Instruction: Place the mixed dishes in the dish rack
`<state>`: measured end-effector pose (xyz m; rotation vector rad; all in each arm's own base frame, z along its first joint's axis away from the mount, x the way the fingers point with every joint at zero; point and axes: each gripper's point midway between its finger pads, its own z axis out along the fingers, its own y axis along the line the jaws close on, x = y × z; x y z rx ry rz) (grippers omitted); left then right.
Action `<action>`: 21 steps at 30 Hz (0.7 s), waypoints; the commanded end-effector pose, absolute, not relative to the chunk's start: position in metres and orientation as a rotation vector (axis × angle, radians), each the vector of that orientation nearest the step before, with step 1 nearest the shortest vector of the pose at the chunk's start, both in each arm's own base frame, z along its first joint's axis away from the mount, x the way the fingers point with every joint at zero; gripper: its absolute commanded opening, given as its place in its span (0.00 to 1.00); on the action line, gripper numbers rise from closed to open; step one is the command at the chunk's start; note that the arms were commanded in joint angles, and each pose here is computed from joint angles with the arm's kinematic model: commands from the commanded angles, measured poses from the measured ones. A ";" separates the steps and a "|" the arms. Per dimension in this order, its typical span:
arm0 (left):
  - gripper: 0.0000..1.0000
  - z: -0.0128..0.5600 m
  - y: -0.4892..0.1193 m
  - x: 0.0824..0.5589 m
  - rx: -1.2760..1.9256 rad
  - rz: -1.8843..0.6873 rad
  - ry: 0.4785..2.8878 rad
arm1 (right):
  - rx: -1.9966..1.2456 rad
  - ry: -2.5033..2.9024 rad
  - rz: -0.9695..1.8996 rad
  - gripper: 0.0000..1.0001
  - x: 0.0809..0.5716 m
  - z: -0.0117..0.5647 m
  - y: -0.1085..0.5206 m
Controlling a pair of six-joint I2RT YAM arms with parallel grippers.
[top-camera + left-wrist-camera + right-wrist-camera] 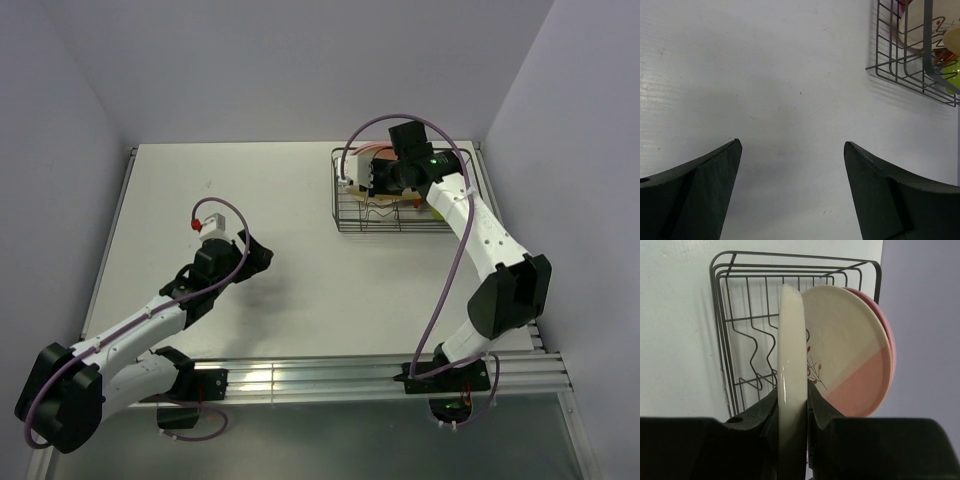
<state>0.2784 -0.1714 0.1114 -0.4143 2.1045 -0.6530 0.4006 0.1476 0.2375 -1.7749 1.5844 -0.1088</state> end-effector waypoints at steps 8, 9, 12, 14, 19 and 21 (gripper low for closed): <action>0.90 0.116 -0.174 0.284 -0.425 -0.677 2.071 | -1.772 1.483 -0.184 0.00 0.418 0.253 0.156; 0.90 0.116 -0.174 0.284 -0.425 -0.678 2.070 | -1.777 1.483 -0.182 0.00 0.418 0.252 0.156; 0.90 0.114 -0.175 0.285 -0.421 -0.674 2.077 | -1.786 1.487 -0.176 0.00 0.419 0.248 0.157; 0.90 0.113 -0.175 0.286 -0.422 -0.671 2.081 | -1.788 1.493 -0.167 0.00 0.418 0.247 0.157; 0.90 0.111 -0.176 0.286 -0.430 -0.675 2.080 | -1.794 1.491 -0.107 0.00 0.414 0.253 0.162; 0.90 0.111 -0.176 0.287 -0.429 -0.673 2.080 | -1.791 1.485 -0.109 0.00 0.418 0.254 0.162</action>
